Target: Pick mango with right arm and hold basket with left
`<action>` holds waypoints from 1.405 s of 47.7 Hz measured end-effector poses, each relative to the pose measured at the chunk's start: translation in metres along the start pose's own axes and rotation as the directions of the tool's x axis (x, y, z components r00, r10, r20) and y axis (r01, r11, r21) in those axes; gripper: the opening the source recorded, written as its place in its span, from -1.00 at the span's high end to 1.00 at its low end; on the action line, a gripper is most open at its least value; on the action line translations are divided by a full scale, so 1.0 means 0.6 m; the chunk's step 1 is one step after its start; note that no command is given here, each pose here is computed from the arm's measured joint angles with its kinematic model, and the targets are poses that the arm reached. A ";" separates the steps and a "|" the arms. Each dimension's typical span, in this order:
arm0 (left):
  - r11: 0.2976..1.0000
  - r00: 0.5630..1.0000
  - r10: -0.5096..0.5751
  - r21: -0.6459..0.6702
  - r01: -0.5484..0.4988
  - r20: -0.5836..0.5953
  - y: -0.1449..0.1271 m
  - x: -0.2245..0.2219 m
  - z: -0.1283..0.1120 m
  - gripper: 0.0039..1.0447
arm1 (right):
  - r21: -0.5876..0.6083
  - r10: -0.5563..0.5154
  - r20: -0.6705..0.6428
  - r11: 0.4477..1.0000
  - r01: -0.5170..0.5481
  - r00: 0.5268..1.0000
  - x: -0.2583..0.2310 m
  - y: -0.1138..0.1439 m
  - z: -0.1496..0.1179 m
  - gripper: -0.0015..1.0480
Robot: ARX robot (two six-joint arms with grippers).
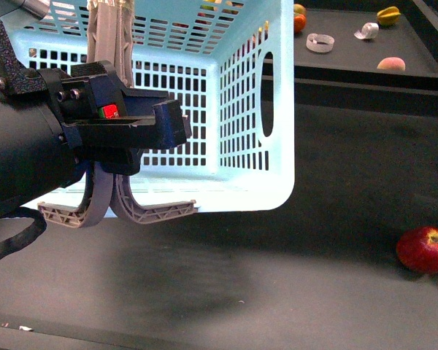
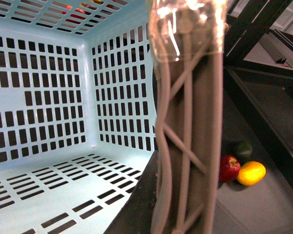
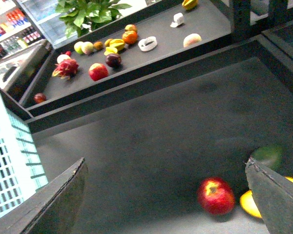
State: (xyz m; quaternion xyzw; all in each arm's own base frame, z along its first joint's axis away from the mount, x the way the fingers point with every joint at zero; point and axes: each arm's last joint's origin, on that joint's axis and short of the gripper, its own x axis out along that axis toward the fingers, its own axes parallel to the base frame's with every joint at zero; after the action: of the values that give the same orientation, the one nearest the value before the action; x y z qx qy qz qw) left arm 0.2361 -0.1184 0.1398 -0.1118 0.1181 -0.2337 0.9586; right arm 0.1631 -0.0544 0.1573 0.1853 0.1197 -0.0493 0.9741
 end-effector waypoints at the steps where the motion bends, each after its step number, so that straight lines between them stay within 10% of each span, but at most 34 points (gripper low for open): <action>1: 1.000 1.000 0.000 0.000 0.000 0.000 0.000 0.000 0.000 0.90 | -0.007 -0.009 -0.001 1.000 0.009 1.000 0.007 -0.005 0.001 -0.84; 20: 1.000 1.000 0.000 0.001 0.000 0.000 0.000 0.000 0.000 0.90 | -0.083 -0.252 -0.082 0.966 0.245 0.964 0.126 -0.110 -0.025 -0.84; 38: 1.000 1.000 0.000 0.000 0.000 0.000 0.000 0.000 0.000 0.90 | 0.043 -0.512 -0.213 0.846 0.531 0.832 0.207 -0.192 -0.122 -0.84; 67: 1.000 1.000 0.000 0.000 0.000 0.000 0.000 0.000 0.000 0.90 | 0.073 -0.600 -0.385 0.738 0.671 0.701 0.315 -0.259 -0.233 -0.84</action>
State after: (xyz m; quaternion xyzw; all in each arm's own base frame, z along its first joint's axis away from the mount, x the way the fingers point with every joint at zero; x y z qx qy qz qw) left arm 0.2361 -0.1184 0.1398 -0.1116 0.1181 -0.2335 0.9587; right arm 0.2938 -0.1562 -0.0708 0.2382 0.3351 -0.3638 0.8358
